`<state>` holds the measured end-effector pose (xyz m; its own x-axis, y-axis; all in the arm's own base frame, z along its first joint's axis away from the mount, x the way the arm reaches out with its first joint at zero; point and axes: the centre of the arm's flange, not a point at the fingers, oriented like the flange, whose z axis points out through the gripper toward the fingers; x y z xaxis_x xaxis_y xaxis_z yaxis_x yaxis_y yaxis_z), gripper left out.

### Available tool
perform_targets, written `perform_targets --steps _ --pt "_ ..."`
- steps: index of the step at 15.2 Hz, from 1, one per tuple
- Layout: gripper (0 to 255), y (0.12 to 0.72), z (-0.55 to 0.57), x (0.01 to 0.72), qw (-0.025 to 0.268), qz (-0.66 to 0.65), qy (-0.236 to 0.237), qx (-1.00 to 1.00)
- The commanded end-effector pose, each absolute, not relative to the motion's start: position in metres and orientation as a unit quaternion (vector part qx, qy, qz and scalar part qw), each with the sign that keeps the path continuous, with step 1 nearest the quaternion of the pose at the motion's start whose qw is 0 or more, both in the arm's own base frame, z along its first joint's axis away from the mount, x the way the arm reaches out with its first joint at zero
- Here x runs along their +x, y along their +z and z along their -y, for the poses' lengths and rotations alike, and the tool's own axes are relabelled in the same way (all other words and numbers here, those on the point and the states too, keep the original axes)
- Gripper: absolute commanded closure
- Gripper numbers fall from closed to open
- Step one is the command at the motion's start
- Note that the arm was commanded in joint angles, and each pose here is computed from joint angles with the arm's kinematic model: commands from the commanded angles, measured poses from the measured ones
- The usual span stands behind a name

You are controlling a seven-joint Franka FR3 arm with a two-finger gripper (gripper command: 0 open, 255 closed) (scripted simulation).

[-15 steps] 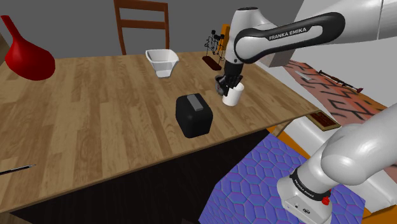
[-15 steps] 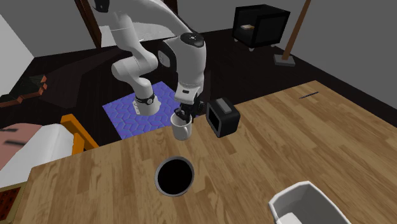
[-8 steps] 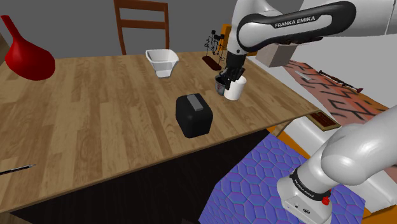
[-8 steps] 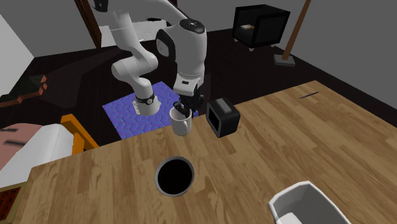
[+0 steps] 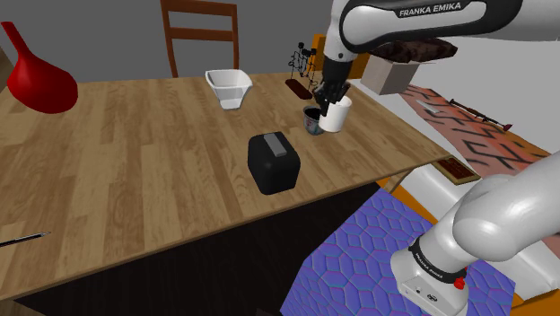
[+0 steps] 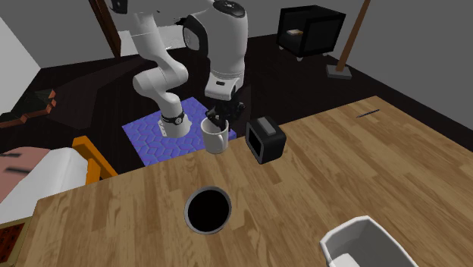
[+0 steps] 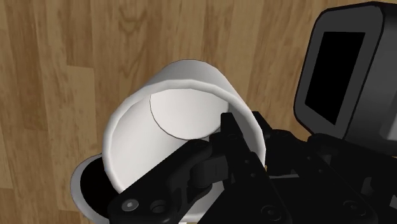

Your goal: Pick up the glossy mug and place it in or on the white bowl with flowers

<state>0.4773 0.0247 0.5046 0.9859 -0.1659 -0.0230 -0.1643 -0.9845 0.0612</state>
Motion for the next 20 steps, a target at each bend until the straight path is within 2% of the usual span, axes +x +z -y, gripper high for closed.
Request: perform_targets --steps 1,17,20 --pt "255 0.516 -0.023 0.477 0.03 0.083 -0.014 0.996" --pt "255 0.541 0.114 0.628 0.03 0.083 -0.014 0.996" --pt "255 0.525 0.114 0.628 0.03 0.083 -0.014 0.996"
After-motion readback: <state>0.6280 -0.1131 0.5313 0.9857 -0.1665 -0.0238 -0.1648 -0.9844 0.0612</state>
